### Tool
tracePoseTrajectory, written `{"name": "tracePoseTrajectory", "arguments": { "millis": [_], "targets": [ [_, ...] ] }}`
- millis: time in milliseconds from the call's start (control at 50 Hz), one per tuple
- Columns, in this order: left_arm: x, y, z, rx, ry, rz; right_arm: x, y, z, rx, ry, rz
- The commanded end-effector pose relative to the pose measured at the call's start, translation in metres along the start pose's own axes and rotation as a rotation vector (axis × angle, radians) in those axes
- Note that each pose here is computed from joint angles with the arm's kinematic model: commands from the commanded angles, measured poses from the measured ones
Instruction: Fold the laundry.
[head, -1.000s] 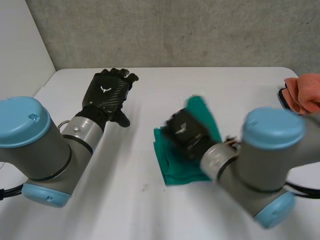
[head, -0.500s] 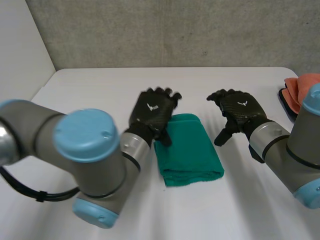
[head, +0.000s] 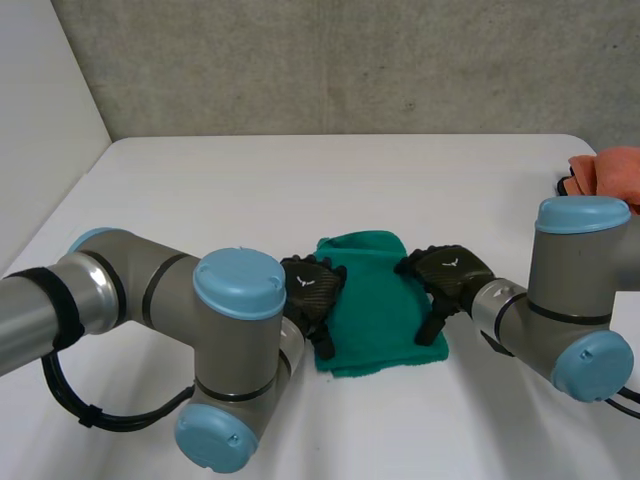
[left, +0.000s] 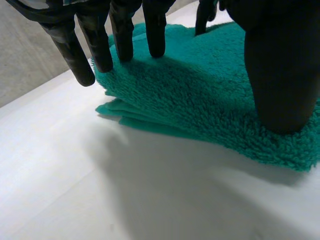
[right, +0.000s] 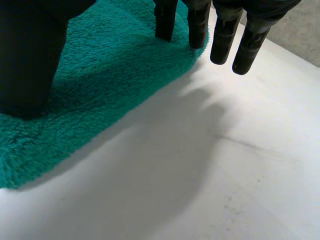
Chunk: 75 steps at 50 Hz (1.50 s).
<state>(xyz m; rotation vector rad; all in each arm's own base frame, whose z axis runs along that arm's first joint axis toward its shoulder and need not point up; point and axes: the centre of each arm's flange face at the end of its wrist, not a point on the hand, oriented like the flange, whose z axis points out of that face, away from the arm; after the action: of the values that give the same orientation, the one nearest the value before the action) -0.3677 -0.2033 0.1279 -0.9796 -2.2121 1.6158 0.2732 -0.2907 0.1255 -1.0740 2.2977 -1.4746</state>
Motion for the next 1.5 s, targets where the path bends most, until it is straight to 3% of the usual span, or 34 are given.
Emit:
{"name": "tracePoseTrajectory", "arguments": {
  "millis": [20,140,320,660,1500],
  "targets": [
    [-0.008,-0.051,-0.019,0.141,0.040,-0.021,0.002,-0.030,-0.027,0.154,0.083,-0.064],
    [-0.030,-0.104,-0.045,0.297,0.093,-0.031,-0.007,-0.056,-0.062,0.305,0.170,-0.105],
    [-0.049,-0.135,-0.088,0.308,0.325,-0.020,-0.055,-0.021,-0.076,0.231,0.052,-0.110],
    [-0.056,-0.140,-0.097,0.312,0.321,-0.036,-0.090,0.021,-0.051,0.236,-0.008,-0.154],
    [-0.057,-0.138,-0.096,0.303,0.324,-0.072,-0.082,0.003,0.004,0.333,0.041,-0.228]
  ]
}}
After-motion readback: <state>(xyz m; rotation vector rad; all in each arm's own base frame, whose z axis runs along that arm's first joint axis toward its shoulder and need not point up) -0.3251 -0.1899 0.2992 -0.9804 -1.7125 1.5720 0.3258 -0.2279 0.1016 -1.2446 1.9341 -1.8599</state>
